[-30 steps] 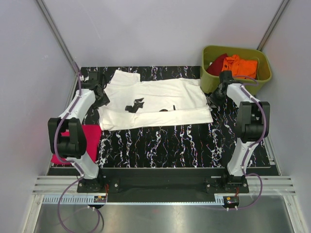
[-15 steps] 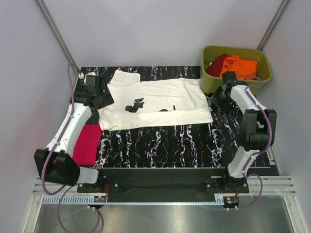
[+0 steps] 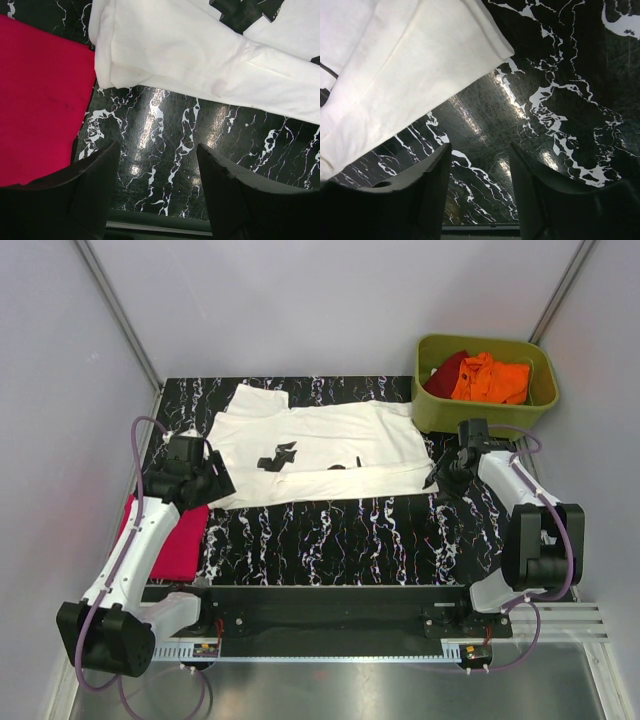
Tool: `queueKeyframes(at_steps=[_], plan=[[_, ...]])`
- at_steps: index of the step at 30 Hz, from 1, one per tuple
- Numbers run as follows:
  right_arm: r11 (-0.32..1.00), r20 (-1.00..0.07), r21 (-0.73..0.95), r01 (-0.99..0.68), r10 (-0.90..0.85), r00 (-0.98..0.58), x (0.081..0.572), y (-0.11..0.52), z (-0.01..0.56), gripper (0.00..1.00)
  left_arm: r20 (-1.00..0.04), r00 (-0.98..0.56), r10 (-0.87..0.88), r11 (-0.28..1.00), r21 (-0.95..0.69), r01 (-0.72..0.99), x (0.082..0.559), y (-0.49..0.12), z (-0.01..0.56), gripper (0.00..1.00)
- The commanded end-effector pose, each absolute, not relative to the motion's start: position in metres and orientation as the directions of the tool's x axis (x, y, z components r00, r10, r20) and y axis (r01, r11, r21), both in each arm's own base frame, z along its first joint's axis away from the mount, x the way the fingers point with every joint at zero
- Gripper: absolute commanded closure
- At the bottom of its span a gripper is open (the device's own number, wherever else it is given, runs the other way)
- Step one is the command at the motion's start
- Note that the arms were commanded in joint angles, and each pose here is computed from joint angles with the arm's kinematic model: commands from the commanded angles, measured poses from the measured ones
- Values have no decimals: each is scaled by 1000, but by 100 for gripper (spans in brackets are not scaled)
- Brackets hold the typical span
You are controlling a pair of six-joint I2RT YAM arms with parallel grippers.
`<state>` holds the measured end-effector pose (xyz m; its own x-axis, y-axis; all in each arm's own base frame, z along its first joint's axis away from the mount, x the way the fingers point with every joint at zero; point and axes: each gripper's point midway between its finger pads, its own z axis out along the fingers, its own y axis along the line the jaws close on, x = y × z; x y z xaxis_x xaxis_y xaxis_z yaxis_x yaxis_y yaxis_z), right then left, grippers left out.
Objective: Fold and stack the t-shirts
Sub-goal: Fold the tshirt
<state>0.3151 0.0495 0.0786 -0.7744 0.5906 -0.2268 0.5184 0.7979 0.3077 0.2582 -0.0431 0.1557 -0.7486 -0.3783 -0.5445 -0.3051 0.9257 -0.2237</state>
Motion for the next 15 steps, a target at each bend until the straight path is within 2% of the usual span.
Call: queueKeyframes(at_steps=[1,4,9,15], plan=[[768,-256,400,500,617,-744,330,60,86,46,-552,-744,-377,924,-274,-266,261,-52,164,33],[743,-215,408,530,642,-736,326,62,74,51,-544,-750,-377,923,-285,-257,260,-55,164,33],[689,-186,404,602,706,-683,327,43,55,45,-564,-743,-361,931,-260,-255,258,-50,168,33],[667,-175,416,618,725,-666,341,36,37,46,-557,-749,-358,931,-268,-246,258,-53,168,34]])
